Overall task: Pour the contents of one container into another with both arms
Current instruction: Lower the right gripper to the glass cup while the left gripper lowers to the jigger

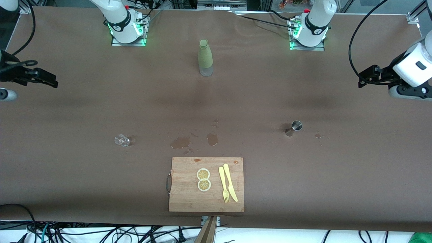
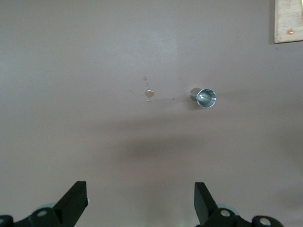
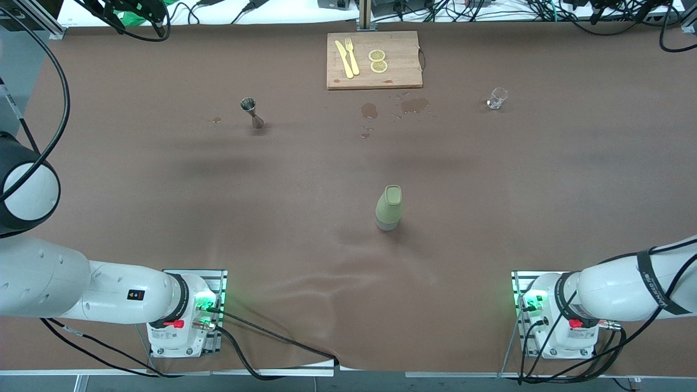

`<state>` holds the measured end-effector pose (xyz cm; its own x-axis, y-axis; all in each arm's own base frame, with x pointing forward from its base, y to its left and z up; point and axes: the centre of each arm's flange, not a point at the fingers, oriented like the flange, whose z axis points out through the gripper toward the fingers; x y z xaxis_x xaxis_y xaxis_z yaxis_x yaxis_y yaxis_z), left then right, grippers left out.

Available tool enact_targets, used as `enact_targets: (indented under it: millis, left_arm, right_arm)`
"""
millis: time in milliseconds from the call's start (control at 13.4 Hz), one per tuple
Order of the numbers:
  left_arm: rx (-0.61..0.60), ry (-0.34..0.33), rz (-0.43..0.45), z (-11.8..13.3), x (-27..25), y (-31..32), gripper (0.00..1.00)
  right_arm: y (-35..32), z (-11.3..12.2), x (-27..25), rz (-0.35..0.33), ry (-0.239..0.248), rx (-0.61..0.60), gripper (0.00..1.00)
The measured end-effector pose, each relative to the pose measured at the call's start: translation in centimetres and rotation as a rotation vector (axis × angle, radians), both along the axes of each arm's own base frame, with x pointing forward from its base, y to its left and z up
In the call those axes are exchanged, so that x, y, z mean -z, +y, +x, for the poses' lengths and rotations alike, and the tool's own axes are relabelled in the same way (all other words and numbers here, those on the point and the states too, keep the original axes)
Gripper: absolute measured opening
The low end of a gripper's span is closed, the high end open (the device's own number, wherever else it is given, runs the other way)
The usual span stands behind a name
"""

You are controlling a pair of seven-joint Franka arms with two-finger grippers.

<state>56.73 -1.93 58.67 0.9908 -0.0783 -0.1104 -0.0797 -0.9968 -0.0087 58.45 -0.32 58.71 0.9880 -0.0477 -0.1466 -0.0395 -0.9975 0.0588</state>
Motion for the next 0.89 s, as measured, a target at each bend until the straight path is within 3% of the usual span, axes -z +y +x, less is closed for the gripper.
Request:
enact_targets:
  millis: [596, 745, 894]
  left_arm:
    - [-0.033, -0.034, 0.002, 1.5, 12.2, 2.5, 1.00]
    - [-0.001, -0.055, -0.002, 1.3, 14.5, 3.6, 1.00]
    - [0.054, -0.059, -0.007, 1.3, 16.5, 5.5, 1.00]
  right_arm:
    - [1.0, 3.8, 8.0, 0.024, 0.071, -0.008, 1.00]
    - [1.0, 4.3, 9.5, 0.034, 0.090, -0.062, 1.00]
    - [0.4, 5.3, 11.0, 0.056, 0.076, -0.189, 1.00]
